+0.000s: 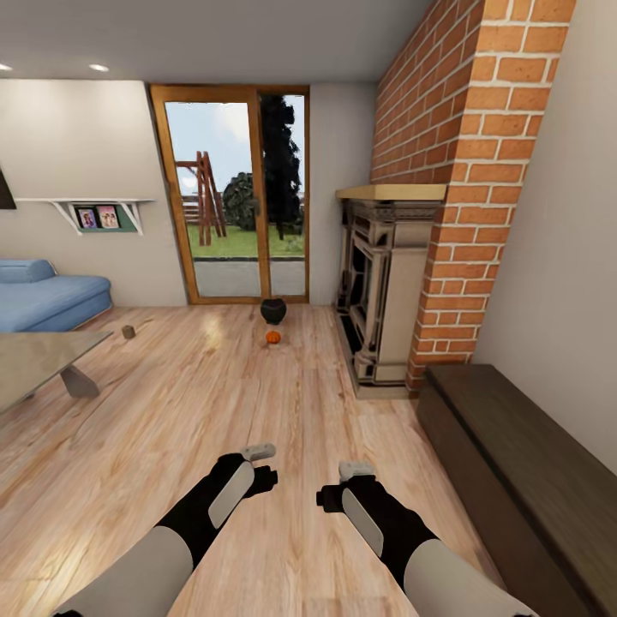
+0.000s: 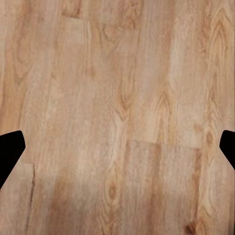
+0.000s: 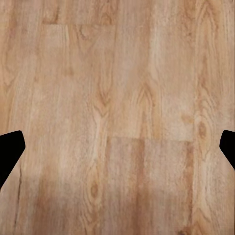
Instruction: Place each of the two pumpkins and all three candles from the living room inside a cabinet in the living room (use any cabinet), then make sure every cabinet is closed, and position the cauldron so it is next to a table in the living room.
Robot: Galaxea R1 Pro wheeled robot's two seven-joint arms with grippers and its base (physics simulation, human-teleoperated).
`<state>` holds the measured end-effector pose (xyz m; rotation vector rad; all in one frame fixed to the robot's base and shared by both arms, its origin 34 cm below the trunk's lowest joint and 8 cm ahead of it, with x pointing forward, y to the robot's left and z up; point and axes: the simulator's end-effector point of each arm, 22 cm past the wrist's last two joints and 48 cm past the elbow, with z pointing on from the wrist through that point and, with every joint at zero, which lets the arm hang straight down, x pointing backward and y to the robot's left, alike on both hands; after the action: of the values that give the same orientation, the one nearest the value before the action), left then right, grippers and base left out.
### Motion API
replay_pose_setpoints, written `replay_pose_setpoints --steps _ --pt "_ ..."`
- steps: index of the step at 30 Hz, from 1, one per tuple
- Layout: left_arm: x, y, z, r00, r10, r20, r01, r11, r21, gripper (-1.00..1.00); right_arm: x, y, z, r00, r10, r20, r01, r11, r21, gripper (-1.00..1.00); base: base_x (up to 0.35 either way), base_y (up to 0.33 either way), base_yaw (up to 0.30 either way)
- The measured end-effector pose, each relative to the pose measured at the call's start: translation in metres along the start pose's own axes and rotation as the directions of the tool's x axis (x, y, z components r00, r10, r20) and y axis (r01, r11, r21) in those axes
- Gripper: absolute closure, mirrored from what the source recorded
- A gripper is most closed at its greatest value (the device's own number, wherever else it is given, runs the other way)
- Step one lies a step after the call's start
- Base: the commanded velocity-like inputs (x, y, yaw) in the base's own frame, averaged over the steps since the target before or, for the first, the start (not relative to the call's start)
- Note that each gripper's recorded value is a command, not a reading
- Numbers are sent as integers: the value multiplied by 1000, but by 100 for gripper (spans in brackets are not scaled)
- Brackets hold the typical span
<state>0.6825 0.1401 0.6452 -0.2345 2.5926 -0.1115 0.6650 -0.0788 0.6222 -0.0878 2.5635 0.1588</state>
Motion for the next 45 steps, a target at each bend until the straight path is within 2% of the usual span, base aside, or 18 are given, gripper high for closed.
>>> replay_pose_setpoints --steps 45 --pt "0 0 0 1000 0 0 0 1000 0 -100 0 0 0 1000 -2 0 2 1000 0 -100 285 0 64"
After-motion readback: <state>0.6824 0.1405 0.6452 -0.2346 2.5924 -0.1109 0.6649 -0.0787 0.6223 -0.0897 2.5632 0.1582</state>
